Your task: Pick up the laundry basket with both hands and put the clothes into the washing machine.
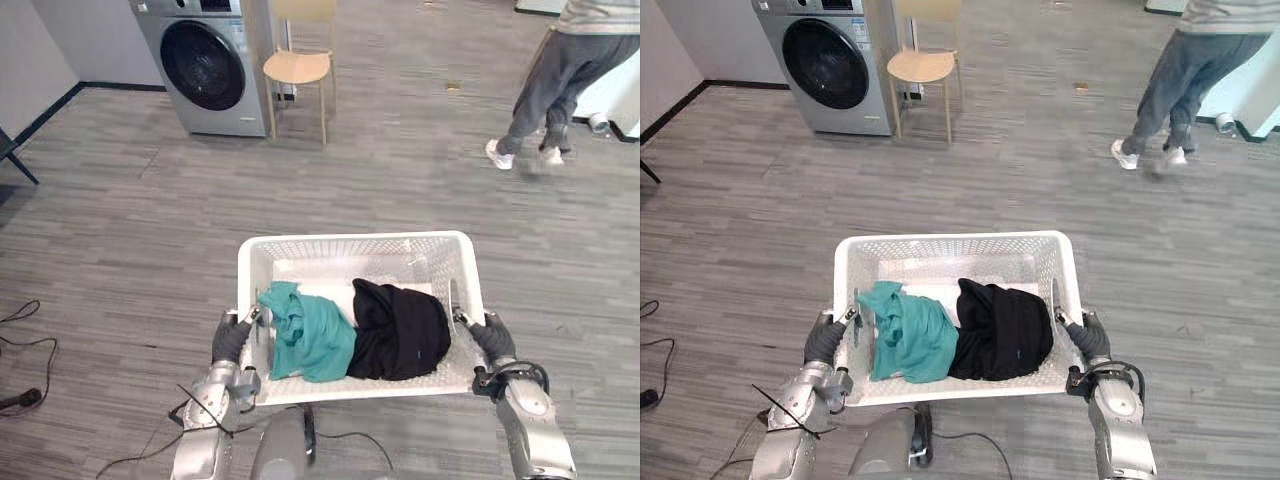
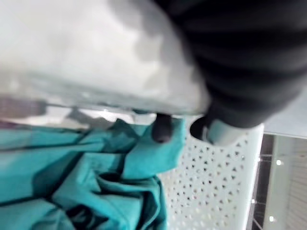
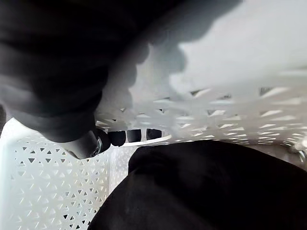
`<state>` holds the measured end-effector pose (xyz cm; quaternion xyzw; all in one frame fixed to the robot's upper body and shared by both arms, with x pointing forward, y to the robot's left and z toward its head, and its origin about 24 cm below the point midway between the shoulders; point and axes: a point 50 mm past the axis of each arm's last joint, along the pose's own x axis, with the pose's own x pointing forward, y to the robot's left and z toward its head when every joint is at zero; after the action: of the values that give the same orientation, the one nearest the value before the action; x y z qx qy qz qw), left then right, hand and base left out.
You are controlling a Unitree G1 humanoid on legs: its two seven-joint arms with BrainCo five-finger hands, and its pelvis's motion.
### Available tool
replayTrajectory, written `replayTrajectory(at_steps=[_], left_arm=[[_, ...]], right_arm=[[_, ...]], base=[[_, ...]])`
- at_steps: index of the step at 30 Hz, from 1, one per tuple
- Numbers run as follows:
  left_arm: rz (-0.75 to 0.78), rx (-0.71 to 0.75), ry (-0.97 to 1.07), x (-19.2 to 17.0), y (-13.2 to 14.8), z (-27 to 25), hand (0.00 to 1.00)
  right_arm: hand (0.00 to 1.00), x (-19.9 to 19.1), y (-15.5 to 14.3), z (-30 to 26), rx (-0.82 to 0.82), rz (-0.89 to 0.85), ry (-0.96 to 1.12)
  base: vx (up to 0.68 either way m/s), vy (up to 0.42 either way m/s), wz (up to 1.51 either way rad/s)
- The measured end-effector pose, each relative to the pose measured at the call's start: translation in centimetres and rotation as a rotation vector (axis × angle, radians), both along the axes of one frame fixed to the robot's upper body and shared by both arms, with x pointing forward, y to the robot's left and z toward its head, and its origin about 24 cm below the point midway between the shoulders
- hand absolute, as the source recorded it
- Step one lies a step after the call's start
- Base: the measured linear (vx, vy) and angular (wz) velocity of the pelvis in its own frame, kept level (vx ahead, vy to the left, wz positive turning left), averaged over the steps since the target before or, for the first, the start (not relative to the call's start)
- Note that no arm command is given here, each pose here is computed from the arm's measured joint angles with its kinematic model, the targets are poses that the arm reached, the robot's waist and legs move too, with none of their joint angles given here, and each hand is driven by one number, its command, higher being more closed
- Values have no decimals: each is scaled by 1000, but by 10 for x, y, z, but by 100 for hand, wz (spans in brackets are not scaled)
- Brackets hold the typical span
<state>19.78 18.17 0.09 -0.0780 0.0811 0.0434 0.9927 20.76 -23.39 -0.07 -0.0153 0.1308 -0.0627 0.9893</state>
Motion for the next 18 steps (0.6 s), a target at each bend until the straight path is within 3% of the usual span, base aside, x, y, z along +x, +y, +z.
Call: replayTrajectory(at_steps=[9,18], left_arm=[[-59,88,-10,2,3,10,100],[-60,48,-25,0,-9,12,100]], right_arm=[[100,-24,9,-13,76,-58,33],[100,-38,-2,3,11,-87,-10]], base=[[552,101,25],[701,-196,26]])
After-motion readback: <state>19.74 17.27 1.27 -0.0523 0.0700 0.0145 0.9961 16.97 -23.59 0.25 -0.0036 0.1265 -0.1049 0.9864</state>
